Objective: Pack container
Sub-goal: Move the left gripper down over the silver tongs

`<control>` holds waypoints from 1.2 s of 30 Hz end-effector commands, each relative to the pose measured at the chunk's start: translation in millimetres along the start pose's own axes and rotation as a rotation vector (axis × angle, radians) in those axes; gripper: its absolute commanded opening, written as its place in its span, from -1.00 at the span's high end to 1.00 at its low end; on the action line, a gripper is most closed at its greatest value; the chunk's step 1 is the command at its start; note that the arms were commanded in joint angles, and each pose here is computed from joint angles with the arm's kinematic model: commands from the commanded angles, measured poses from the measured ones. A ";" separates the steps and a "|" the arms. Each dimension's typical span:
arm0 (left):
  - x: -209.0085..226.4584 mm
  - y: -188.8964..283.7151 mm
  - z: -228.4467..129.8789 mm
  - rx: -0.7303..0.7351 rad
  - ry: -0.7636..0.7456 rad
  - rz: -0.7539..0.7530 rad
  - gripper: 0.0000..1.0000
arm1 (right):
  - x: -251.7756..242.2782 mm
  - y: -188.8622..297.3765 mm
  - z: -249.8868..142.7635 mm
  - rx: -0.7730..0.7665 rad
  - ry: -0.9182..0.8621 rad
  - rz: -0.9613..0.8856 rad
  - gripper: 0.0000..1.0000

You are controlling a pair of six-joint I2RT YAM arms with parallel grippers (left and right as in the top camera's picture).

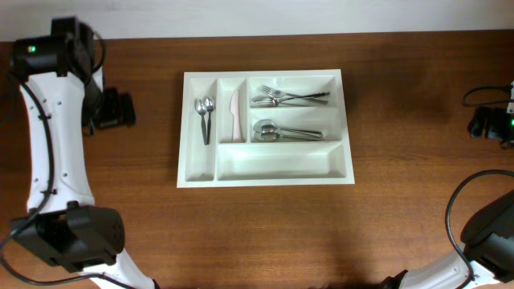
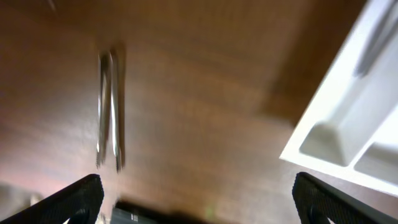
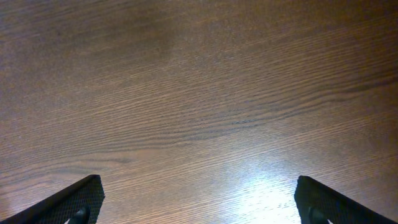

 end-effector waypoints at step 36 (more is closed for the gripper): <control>47.5 -93.7 -54.0 0.141 -0.164 -0.193 -0.98 | 0.9 -4.5 -2.1 0.010 -0.003 0.014 -0.98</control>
Point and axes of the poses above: each gripper's point midway between its finger pads, its own y axis back along the fingers, its own x axis along the line the jaws close on, z = x × y, the point moved 2 cm from there along y, back along the fingers, and after that the axes turned 14 degrees about -y, right-handed, at the moved point
